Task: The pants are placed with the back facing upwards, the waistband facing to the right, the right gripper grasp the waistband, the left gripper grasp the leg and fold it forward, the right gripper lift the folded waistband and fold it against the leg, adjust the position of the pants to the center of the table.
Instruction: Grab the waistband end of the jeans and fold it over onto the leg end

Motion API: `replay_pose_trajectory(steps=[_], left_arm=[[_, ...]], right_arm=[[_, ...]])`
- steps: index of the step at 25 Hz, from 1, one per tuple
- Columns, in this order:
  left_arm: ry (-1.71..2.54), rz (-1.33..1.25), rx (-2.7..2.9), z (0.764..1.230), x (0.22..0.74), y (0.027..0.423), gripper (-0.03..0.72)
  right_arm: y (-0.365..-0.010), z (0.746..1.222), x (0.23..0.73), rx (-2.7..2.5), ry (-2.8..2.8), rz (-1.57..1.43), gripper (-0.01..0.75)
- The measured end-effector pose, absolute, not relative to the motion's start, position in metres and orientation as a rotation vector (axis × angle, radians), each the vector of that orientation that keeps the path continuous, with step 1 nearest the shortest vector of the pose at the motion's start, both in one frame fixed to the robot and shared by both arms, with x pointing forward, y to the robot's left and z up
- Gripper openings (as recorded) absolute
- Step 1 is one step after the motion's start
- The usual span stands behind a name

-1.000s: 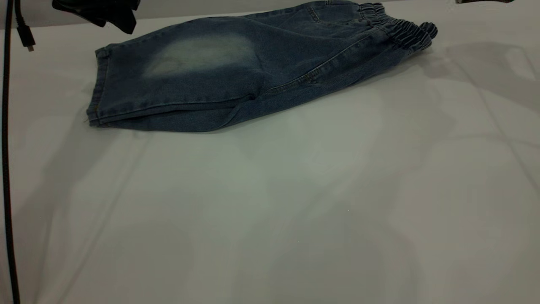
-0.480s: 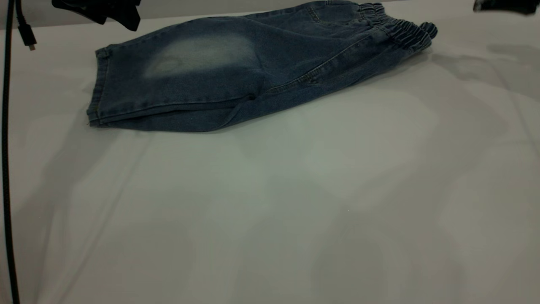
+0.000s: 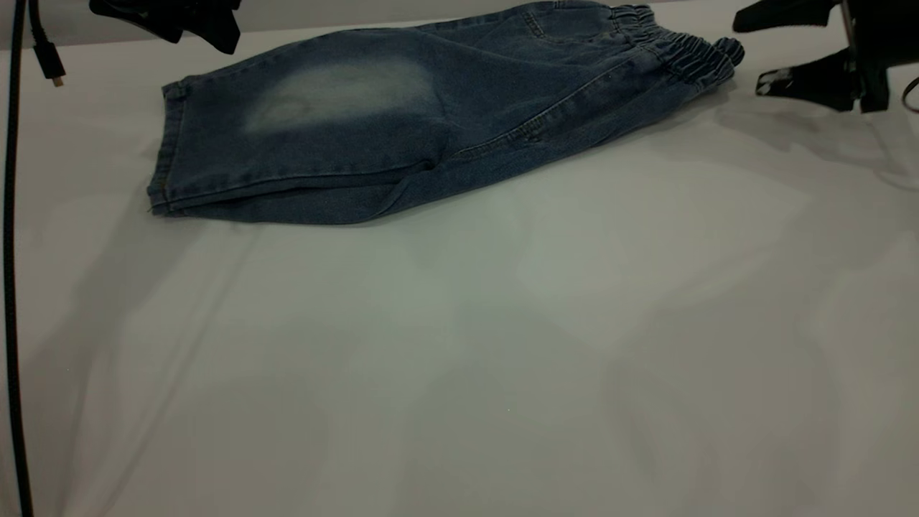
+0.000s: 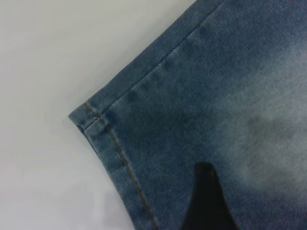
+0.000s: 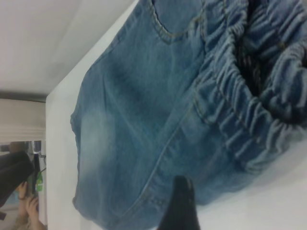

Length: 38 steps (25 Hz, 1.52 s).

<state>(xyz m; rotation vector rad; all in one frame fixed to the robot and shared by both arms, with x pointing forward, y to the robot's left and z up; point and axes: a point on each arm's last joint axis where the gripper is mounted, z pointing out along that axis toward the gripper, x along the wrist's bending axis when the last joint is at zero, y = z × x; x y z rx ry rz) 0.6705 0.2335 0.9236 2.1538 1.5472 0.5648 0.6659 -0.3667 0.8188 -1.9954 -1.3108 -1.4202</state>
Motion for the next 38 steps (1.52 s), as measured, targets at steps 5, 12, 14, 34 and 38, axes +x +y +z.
replay_pose_trajectory(steps=[5,12,14,34,38], left_arm=[[1.547,0.564,2.155,0.924,0.670,0.234,0.456],[1.546,0.566,2.154,0.924,0.671,0.234,0.456],[1.546,0.564,2.156,0.924,0.670,0.233,0.456],[1.544,0.566,2.155,0.924,0.671,0.233,0.458],[1.534,0.569,2.160,0.924,0.671,0.232,0.458]], right_arm=[[-0.367,0.811,0.667,-2.025,-1.266,-1.430,0.536],[-0.354,0.801,0.682,-2.038,-1.277,-1.412,0.536],[-0.349,0.801,0.689,-2.040,-1.276,-1.409,0.536],[-0.312,0.800,0.715,-2.058,-1.399,-1.391,0.529],[-0.311,0.800,0.715,-2.069,-1.406,-1.386,0.448]])
